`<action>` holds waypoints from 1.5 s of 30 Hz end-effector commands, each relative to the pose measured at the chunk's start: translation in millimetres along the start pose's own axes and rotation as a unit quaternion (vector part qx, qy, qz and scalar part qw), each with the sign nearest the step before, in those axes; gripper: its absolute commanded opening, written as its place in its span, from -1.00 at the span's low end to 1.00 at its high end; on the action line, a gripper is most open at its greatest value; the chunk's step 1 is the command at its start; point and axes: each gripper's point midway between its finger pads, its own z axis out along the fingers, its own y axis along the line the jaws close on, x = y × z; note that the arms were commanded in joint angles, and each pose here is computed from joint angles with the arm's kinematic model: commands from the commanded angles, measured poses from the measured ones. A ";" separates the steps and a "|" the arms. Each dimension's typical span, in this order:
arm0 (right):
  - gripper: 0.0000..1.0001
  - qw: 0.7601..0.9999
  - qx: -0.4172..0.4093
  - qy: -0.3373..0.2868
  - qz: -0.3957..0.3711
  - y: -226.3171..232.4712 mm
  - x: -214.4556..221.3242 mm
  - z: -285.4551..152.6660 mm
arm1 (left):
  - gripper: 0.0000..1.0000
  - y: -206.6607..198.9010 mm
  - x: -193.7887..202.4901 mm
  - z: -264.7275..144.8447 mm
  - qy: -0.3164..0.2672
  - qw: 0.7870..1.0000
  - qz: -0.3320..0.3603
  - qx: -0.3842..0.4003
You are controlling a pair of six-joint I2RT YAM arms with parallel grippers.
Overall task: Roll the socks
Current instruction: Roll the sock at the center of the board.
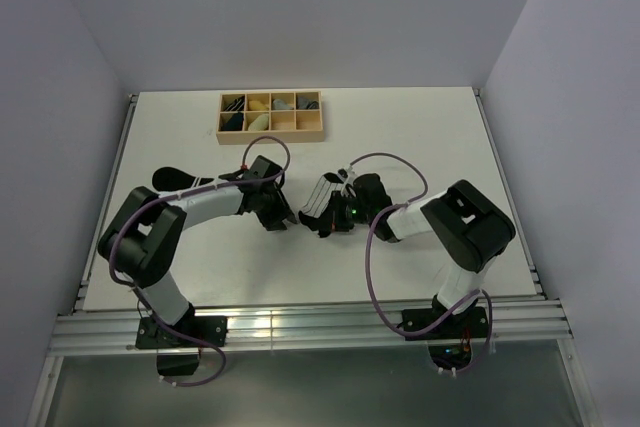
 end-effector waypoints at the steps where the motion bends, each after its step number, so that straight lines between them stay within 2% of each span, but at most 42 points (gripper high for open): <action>1: -1.00 1.000 -0.013 -0.011 0.003 7.4 -13.8 0.8 | -0.19 -8.3 3.6 4.1 0.011 1.000 0.023 0.010; 8: -1.00 0.999 0.007 -0.002 0.044 -5.6 -14.7 3.9 | -0.16 -19.0 5.0 5.3 0.013 0.999 0.033 0.039; 18: -1.00 0.986 0.070 0.036 0.147 -42.2 1.3 7.3 | -0.20 -44.2 -1.6 -5.4 -0.012 0.993 0.046 0.109; 31: -1.00 0.981 0.100 0.050 0.161 -57.2 9.2 5.8 | -0.28 -54.3 -7.1 4.6 -0.028 0.989 0.048 0.139; 37: -1.00 0.980 0.104 0.055 0.164 -60.9 13.3 6.9 | -0.32 -73.1 -15.7 -1.2 -0.047 0.982 0.050 0.176; 45: -1.00 0.979 0.106 0.060 0.163 -62.3 13.8 8.1 | -0.38 -77.3 -18.0 4.6 -0.044 0.983 0.041 0.175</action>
